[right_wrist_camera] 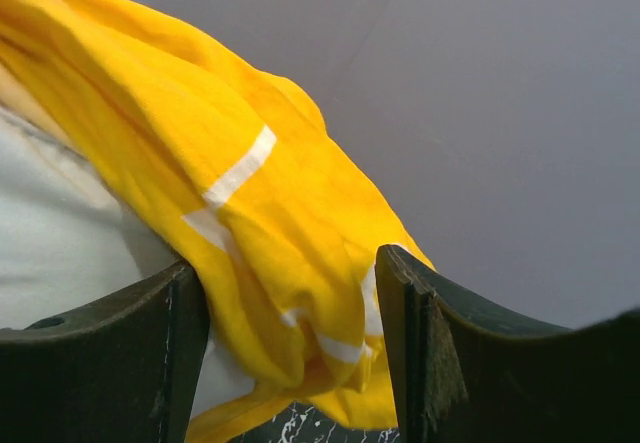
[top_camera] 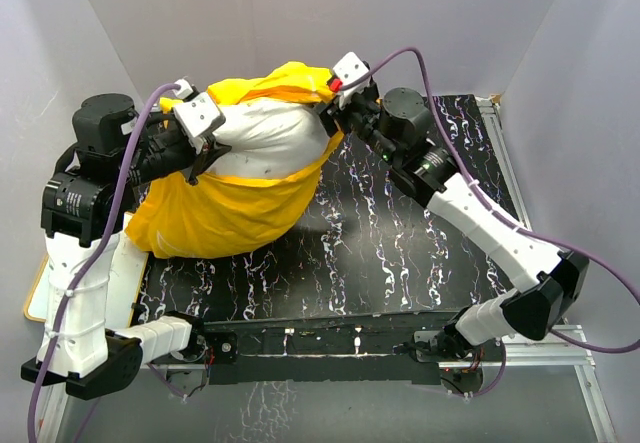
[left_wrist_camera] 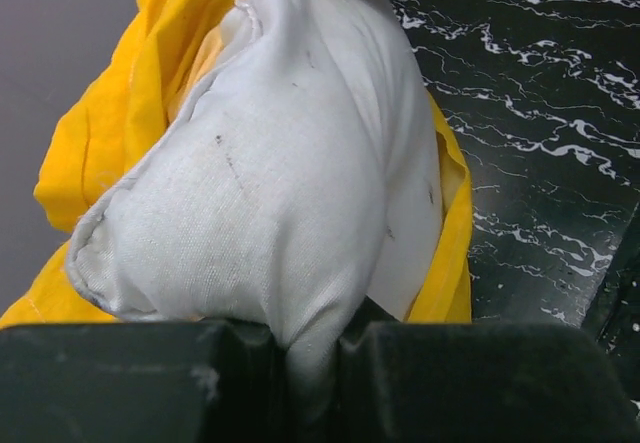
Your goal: Remove the pillowcase from the pillow
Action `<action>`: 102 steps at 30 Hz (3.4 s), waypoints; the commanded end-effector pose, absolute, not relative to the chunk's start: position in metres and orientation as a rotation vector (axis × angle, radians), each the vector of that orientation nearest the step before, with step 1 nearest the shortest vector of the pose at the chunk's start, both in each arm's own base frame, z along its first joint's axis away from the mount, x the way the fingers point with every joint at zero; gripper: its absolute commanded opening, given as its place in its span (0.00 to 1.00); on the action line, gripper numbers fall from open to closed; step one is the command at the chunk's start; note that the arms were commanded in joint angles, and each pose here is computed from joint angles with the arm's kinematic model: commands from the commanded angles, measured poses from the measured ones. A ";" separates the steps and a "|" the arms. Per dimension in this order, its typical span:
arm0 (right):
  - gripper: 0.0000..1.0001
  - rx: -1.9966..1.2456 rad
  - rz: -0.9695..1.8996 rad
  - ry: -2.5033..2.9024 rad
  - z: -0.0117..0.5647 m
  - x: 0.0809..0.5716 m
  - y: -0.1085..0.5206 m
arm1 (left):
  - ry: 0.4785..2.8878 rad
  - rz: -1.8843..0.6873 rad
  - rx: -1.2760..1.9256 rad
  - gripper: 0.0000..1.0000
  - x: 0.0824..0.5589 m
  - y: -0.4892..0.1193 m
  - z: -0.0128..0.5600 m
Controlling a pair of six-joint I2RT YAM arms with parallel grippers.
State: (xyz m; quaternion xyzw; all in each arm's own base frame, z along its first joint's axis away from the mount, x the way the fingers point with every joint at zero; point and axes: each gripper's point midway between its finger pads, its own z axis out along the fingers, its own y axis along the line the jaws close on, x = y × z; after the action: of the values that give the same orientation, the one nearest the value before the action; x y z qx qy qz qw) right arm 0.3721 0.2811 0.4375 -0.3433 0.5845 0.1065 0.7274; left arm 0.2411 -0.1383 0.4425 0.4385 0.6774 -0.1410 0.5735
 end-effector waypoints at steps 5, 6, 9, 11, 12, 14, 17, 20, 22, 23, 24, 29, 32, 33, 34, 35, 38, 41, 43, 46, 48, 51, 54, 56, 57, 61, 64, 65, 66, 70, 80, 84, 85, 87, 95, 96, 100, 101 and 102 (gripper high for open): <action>0.59 -0.431 0.022 1.293 0.485 0.426 0.241 | 1.627 -0.517 1.236 0.00 0.181 -0.147 0.420; 0.56 -0.410 0.024 1.301 0.485 0.431 0.241 | 1.638 -0.522 1.251 0.00 0.176 -0.146 0.417; 0.49 -0.323 0.019 1.326 0.484 0.449 0.230 | 1.649 -0.533 1.300 0.00 0.161 -0.142 0.414; 0.44 -0.259 0.017 1.348 0.481 0.465 0.216 | 1.653 -0.538 1.327 0.00 0.153 -0.140 0.413; 0.42 -0.236 0.018 1.356 0.479 0.471 0.211 | 1.654 -0.534 1.324 0.00 0.151 -0.139 0.414; 0.40 -0.200 0.019 1.377 0.475 0.483 0.203 | 1.626 -0.518 1.335 0.00 0.145 -0.137 0.416; 0.35 -0.139 0.013 1.400 0.471 0.500 0.187 | 1.602 -0.505 1.337 0.00 0.141 -0.136 0.420; 0.31 -0.092 0.035 1.430 0.462 0.514 0.171 | 1.550 -0.488 1.344 0.00 0.134 -0.136 0.429; 0.29 -0.075 0.043 1.450 0.454 0.520 0.163 | 1.514 -0.470 1.342 0.00 0.131 -0.135 0.439; 0.28 -0.068 0.046 1.461 0.450 0.522 0.159 | 1.492 -0.456 1.340 0.00 0.129 -0.135 0.444; 0.28 -0.059 0.049 1.471 0.446 0.523 0.156 | 1.460 -0.436 1.340 0.00 0.126 -0.134 0.452; 0.27 0.000 0.091 1.560 0.410 0.544 0.139 | 1.338 -0.328 1.320 0.00 0.117 -0.127 0.483; 0.25 0.039 0.146 1.614 0.391 0.549 0.128 | 1.255 -0.206 1.240 0.00 0.127 -0.119 0.511; 0.24 0.043 0.181 1.633 0.384 0.548 0.128 | 1.217 -0.156 1.198 0.00 0.130 -0.115 0.522; 0.24 0.041 0.221 1.645 0.379 0.546 0.130 | 1.177 -0.109 1.148 0.00 0.136 -0.112 0.535; 0.23 0.035 0.250 1.659 0.370 0.543 0.132 | 1.151 -0.071 1.095 0.00 0.144 -0.108 0.544; 0.22 -0.028 0.356 1.643 0.364 0.521 0.146 | 1.119 -0.001 0.937 0.00 0.171 -0.099 0.565; 0.22 -0.036 0.403 1.702 0.330 0.504 0.150 | 1.162 -0.028 0.896 0.00 0.192 -0.102 0.554; 0.23 -0.039 0.401 1.751 0.309 0.497 0.149 | 1.166 -0.049 0.831 0.00 0.209 -0.104 0.551; 0.23 -0.025 0.358 1.822 0.275 0.489 0.141 | 1.124 -0.029 0.749 0.00 0.234 -0.103 0.557; 0.23 -0.007 0.317 1.862 0.254 0.486 0.132 | 1.085 -0.003 0.698 0.00 0.248 -0.102 0.574; 0.25 0.064 0.274 1.903 0.235 0.485 0.117 | 1.047 0.019 0.687 0.00 0.259 -0.103 0.603; 0.32 0.114 0.296 1.918 0.227 0.484 0.116 | 0.998 0.011 0.686 0.00 0.265 -0.108 0.625; 0.37 0.116 0.328 1.909 0.234 0.485 0.120 | 0.996 -0.007 0.681 0.00 0.267 -0.110 0.631; 0.41 0.116 0.339 1.894 0.243 0.486 0.121 | 1.004 -0.016 0.676 0.00 0.268 -0.111 0.631; 0.60 0.067 0.352 1.796 0.293 0.486 0.124 | 1.013 -0.010 0.688 0.00 0.267 -0.111 0.618; 0.68 0.035 0.349 1.737 0.329 0.483 0.123 | 1.009 -0.019 0.675 0.00 0.262 -0.110 0.619; 0.70 0.024 0.355 1.720 0.339 0.483 0.124 | 1.001 -0.023 0.672 0.00 0.260 -0.109 0.622; 0.71 0.010 0.365 1.709 0.348 0.482 0.126 | 0.989 -0.026 0.674 0.00 0.257 -0.110 0.624; 0.79 -0.120 0.460 1.616 0.395 0.469 0.145 | 0.976 -0.052 0.698 0.00 0.252 -0.115 0.630; 0.91 -0.028 0.401 1.309 0.524 0.432 0.110 | 1.010 -0.074 0.687 0.00 0.263 -0.118 0.624; 0.93 -0.292 0.579 1.074 0.581 0.383 0.151 | 1.058 -0.100 0.711 0.00 0.273 -0.123 0.607; 0.94 -0.343 0.621 1.042 0.592 0.373 0.160 | 1.073 -0.114 0.726 0.00 0.275 -0.127 0.601; 0.98 -0.370 0.648 1.003 0.610 0.366 0.164 | 1.099 -0.142 0.746 0.00 0.278 -0.131 0.590; 1.00 0.013 0.449 0.993 0.636 0.376 0.095 | 1.138 -0.171 0.719 0.00 0.291 -0.134 0.578; 1.00 0.014 0.445 1.005 0.631 0.377 0.094 | 1.135 -0.163 0.701 0.00 0.295 -0.132 0.580; 1.00 0.058 0.496 1.042 0.615 0.377 0.095 | 1.139 -0.136 0.652 0.00 0.306 -0.127 0.579; 1.00 0.083 0.501 1.042 0.614 0.377 0.093 | 1.147 -0.133 0.651 0.00 0.308 -0.127 0.576; 1.00 0.092 0.510 1.031 0.615 0.374 0.092 | 1.154 -0.129 0.651 0.00 0.309 -0.126 0.573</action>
State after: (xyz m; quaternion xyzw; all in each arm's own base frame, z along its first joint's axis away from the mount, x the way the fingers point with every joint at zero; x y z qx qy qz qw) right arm 0.4022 0.1236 0.5738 -0.0324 0.5485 0.2387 0.8007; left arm 0.3073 -0.1456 0.5359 0.3459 0.5735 -0.1051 0.7351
